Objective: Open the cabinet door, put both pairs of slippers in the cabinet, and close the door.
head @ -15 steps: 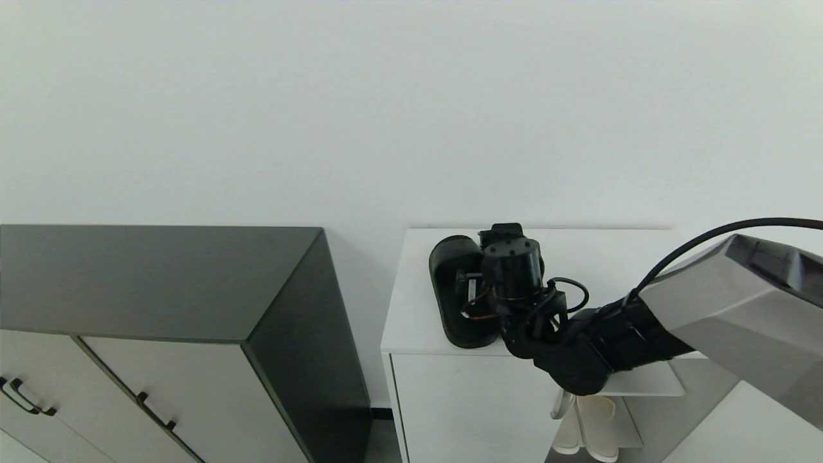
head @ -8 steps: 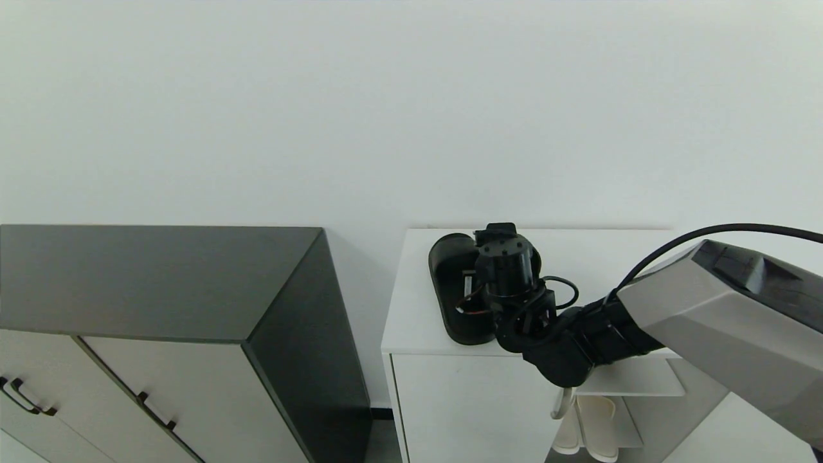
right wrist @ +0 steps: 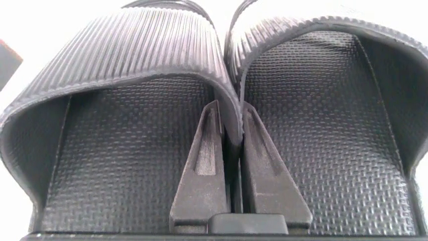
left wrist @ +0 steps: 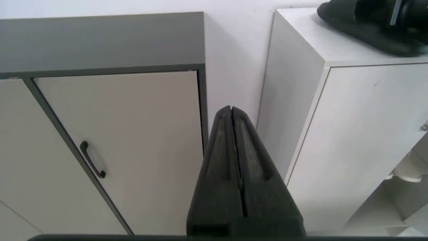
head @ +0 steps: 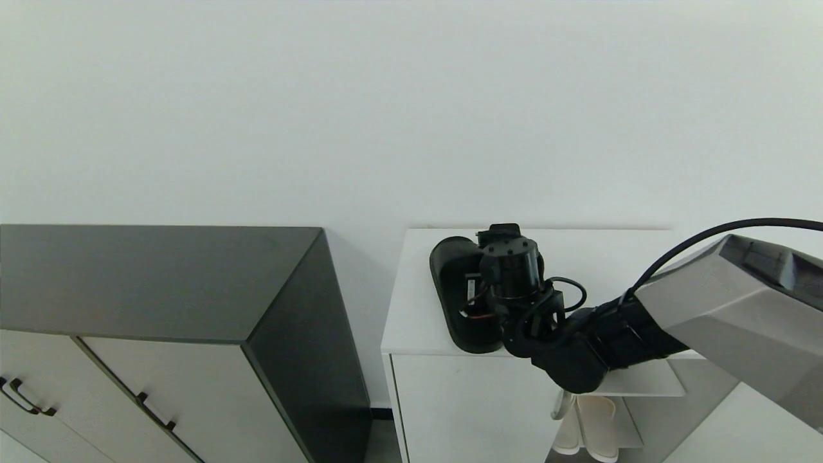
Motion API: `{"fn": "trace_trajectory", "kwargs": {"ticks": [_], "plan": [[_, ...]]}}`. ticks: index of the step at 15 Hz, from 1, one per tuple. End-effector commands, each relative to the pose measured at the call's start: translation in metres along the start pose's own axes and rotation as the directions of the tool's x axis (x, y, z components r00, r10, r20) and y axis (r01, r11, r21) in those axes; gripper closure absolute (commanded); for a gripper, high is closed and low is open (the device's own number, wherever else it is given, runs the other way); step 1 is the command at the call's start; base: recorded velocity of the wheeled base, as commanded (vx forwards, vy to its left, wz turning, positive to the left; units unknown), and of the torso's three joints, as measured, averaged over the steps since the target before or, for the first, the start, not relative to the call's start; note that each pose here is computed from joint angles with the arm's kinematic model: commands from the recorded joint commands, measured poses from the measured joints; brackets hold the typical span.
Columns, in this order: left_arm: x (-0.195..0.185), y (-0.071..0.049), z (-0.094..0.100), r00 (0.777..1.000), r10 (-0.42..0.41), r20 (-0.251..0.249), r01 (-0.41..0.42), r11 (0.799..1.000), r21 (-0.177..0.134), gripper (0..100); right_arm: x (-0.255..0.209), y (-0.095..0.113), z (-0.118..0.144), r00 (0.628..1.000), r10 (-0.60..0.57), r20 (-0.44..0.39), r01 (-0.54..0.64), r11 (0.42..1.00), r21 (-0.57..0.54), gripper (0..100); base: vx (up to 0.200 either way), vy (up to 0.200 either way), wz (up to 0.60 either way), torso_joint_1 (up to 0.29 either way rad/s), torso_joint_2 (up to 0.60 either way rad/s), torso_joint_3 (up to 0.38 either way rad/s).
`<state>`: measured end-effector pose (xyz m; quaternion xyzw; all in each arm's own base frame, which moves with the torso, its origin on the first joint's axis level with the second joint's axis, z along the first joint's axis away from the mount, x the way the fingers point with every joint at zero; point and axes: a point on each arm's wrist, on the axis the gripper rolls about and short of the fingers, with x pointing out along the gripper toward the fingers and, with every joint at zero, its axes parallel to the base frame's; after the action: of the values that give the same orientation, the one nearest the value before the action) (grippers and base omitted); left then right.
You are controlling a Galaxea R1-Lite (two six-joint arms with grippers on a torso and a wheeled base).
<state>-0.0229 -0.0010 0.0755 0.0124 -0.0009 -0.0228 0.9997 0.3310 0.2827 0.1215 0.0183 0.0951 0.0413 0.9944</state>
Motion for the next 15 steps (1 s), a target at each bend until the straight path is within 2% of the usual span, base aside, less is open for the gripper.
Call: {"fn": "trace_trajectory", "kwargs": {"ticks": [1, 6, 8, 10, 15], "plan": [[0.000, 0.000, 0.000, 1.000, -0.001, -0.001, 0.001, 1.000, 0.000, 100, -0.022, -0.002, 0.019, 0.999, 0.030, 0.030, -0.031, 0.999, 0.020, 100, 0.000, 0.000, 0.00, 0.000, 0.00, 0.000], [0.000, 0.000, 0.000, 1.000, -0.001, -0.001, 0.001, 1.000, 0.000, 100, -0.080, -0.007, 0.033, 0.993, 0.112, 0.026, -0.112, 0.994, 0.007, 100, 0.000, 0.000, 0.00, 0.000, 0.00, 0.000], [0.000, 0.000, 0.000, 1.000, -0.001, -0.001, 0.001, 1.000, 0.000, 100, -0.103, -0.021, 0.027, 0.987, 0.159, -0.011, -0.159, 0.987, -0.017, 100, 0.000, 0.000, 0.00, 0.000, 0.00, 0.000], [0.000, 0.000, 0.000, 1.000, -0.001, -0.001, 0.001, 1.000, 0.001, 100, -0.133, -0.037, 0.024, 0.965, 0.257, -0.050, -0.259, 0.966, -0.029, 100, 0.000, 0.000, 0.00, 0.000, 0.00, 0.000], [0.000, 0.000, 0.000, 1.000, -0.001, -0.001, 0.001, 1.000, 0.000, 100, -0.140, -0.041, 0.020, 0.957, 0.282, -0.065, -0.286, 0.955, -0.072, 100, 0.000, 0.000, 0.00, 0.000, 0.00, 0.000]]}}
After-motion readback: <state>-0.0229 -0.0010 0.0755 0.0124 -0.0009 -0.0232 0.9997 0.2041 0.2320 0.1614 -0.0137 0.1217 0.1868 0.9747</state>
